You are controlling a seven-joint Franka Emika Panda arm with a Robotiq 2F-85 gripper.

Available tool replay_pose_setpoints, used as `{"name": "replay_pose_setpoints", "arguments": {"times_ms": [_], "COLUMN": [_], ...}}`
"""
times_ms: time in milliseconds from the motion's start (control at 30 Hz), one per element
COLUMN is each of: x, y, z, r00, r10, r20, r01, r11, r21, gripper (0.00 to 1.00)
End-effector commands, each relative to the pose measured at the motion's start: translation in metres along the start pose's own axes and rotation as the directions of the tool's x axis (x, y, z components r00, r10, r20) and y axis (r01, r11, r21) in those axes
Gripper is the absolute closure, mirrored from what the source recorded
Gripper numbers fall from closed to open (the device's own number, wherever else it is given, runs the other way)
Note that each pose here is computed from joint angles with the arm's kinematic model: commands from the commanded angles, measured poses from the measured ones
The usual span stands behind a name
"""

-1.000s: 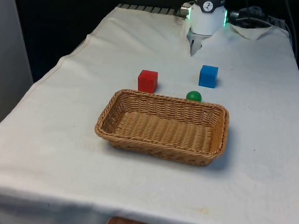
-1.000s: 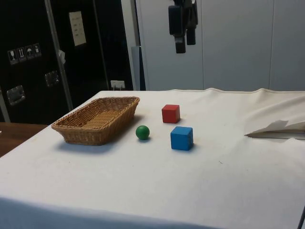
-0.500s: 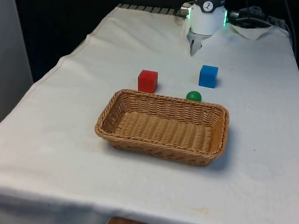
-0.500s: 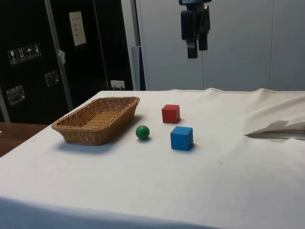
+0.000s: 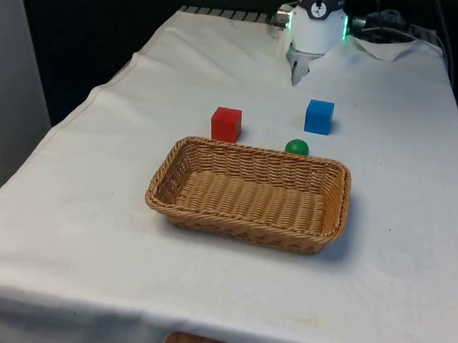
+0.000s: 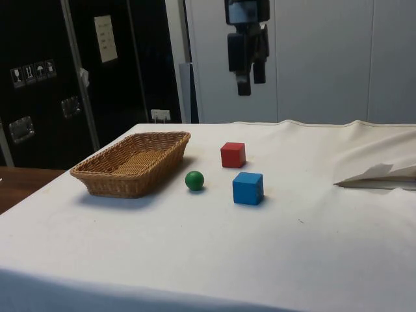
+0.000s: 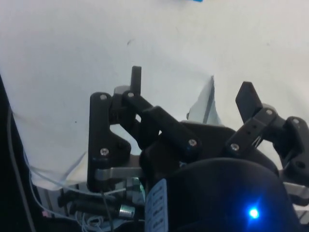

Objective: Place all non-red objects into the basket.

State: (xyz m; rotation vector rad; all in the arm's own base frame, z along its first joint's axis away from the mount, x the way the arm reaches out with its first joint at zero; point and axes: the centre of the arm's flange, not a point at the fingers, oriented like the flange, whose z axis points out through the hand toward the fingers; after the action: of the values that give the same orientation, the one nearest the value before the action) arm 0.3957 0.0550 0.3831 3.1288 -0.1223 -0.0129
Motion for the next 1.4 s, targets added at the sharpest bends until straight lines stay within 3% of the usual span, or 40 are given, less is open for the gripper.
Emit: {"name": "replay_pose_setpoints", "arguments": {"times_ms": [0,433,467,633,733,767,1000,1033,1067,1367], "x": [0.001,0.011,0.009,0.016,0.023,0.02,0.03,0.031,0.03,0.03], "y": [-0.003,-0.027,-0.024,-0.029,-0.025,-0.026,-0.01,-0.011,-0.006,0.014], "z": [0.001,0.025,0.023,0.037,0.047,0.045,0.066,0.065,0.068,0.086], "r00": [1.0,0.998,0.9985,0.9965,0.9954,0.9955,0.9938,0.9939,0.9939,0.9956], "r10": [-0.004,-0.062,-0.055,-0.084,-0.096,-0.095,-0.111,-0.111,-0.111,-0.094], "r20": [-0.004,0.003,0.006,0.002,-0.001,0.002,-0.002,0.006,0.0,0.011], "r01": [0.004,0.062,0.055,0.084,0.096,0.095,0.111,0.11,0.11,0.093], "r11": [1.0,0.998,0.9984,0.9965,0.9953,0.9955,0.9934,0.9937,0.9933,0.9937], "r21": [0.007,-0.003,-0.009,-0.001,0.008,-0.004,0.03,0.016,0.035,0.063], "gripper": [0.0,0.0,0.0,0.0,0.0,0.0,0.0,0.0,0.0,0.0]}}
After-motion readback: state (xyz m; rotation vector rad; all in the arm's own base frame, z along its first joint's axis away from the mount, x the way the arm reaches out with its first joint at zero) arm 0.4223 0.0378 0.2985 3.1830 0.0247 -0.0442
